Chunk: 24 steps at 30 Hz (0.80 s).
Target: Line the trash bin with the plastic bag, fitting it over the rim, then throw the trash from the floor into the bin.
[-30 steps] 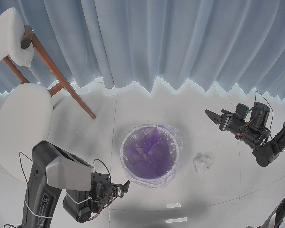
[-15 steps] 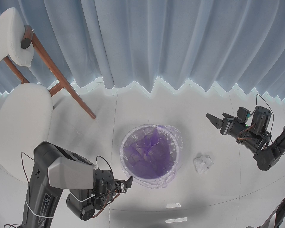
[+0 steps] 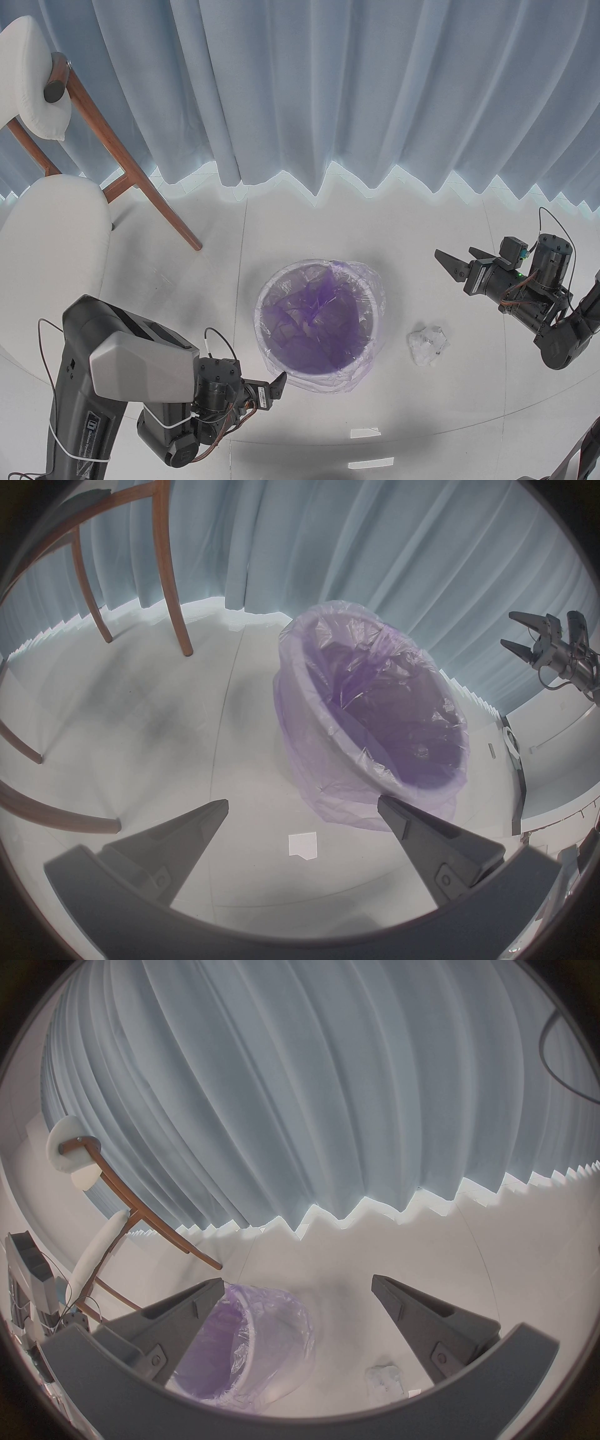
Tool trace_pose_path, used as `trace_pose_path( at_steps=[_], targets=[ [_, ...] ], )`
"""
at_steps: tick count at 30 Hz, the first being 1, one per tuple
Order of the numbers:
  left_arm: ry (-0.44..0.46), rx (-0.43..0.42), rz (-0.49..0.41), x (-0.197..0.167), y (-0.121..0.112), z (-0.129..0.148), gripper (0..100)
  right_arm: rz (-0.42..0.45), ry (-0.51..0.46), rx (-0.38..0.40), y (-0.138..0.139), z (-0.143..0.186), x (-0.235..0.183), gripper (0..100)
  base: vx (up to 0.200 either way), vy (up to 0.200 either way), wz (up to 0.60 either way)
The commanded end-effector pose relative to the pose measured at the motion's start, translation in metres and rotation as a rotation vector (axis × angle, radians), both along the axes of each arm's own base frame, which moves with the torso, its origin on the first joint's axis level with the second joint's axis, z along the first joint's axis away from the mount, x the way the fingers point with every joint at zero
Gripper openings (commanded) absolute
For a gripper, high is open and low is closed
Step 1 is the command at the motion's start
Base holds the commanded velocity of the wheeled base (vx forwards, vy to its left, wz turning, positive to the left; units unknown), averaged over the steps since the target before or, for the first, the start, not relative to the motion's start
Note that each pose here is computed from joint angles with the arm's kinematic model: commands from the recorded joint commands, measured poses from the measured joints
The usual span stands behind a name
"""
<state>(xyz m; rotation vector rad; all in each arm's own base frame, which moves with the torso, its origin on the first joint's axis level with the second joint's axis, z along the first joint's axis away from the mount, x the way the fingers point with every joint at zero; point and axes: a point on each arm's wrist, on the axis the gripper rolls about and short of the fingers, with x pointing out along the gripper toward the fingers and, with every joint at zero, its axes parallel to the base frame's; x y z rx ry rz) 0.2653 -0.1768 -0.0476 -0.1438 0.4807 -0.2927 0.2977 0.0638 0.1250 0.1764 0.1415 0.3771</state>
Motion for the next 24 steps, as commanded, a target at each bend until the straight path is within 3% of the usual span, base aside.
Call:
trace_pose_path(
  at_steps=[1, 11, 12, 24],
  targets=[
    [0.003, 0.011, 0.017, 0.007, -0.001, -0.011, 100, 0.002, -0.005, 0.001, 0.0, -0.001, 0.0, 100, 0.0, 0.0, 0.0],
    [-0.011, 0.007, 0.033, 0.019, -0.007, -0.026, 100, 0.003, 0.002, -0.002, 0.0, -0.012, -0.006, 100, 0.0, 0.0, 0.0],
    [-0.013, 0.01, 0.038, 0.021, -0.007, -0.028, 0, 0.003, -0.002, -0.001, 0.0, -0.012, -0.006, 100, 0.0, 0.0, 0.0],
    [-0.026, 0.025, 0.051, 0.036, -0.006, -0.04, 0, 0.002, 0.002, -0.002, -0.002, -0.02, -0.016, 100, 0.0, 0.0, 0.0]
  ],
)
